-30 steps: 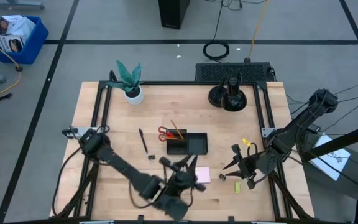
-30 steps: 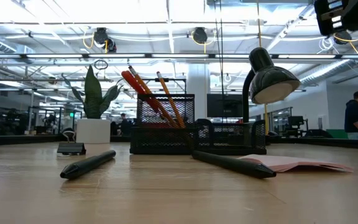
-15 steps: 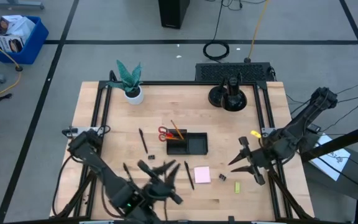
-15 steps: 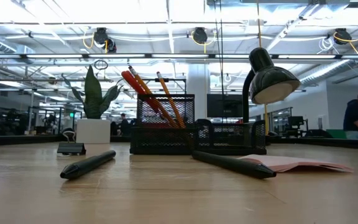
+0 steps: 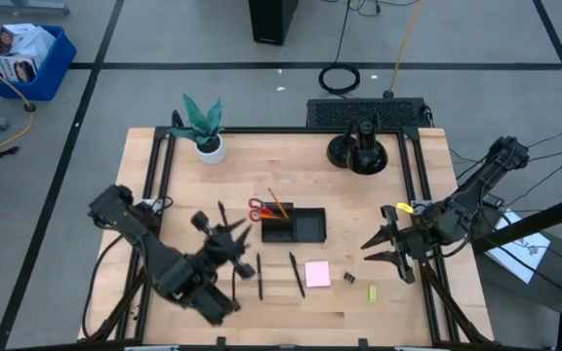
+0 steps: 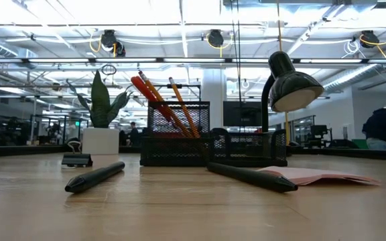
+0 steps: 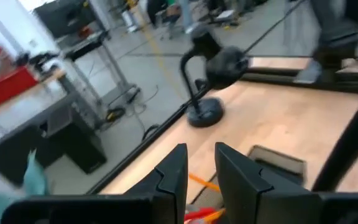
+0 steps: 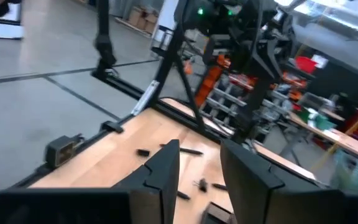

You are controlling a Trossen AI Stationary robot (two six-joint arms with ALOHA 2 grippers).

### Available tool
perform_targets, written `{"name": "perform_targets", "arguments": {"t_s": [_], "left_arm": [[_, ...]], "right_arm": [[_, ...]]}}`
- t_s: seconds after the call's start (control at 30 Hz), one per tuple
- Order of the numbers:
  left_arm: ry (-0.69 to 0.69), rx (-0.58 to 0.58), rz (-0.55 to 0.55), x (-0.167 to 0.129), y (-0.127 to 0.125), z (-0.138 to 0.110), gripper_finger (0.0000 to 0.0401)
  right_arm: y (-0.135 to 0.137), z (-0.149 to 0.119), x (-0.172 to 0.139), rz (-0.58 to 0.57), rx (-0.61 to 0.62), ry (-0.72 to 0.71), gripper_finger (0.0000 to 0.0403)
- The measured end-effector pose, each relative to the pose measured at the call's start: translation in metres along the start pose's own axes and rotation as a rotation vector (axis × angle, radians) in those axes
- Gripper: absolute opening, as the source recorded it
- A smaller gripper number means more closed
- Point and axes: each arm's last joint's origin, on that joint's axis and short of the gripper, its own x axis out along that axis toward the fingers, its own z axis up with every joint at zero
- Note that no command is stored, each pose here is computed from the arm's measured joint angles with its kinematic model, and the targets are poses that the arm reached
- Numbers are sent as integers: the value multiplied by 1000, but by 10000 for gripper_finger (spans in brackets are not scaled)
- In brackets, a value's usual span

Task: Pick and place office supplies into organizer
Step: Put the top left black pen into the desk organizer

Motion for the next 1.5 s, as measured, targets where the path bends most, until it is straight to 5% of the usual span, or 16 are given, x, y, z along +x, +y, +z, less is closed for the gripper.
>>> {"name": "perform_targets", "arguments": {"t_s": [0.63,0.8,0.97,1.5], "left_arm": [[161,-291,13,6,123,-79,88],[220,-372,28,11,150,-106,88],[271,-467,51,14,159,-122,88],[467,-468,64,13,157,-128,88]], "right_arm": [[-3,3,-3,-11,49,-23,112],[-5,2,-3,-108,36,8,112],[-8,1,-4,-188,27,37,112],[-9,4,-4,-217,86,10,112]]}}
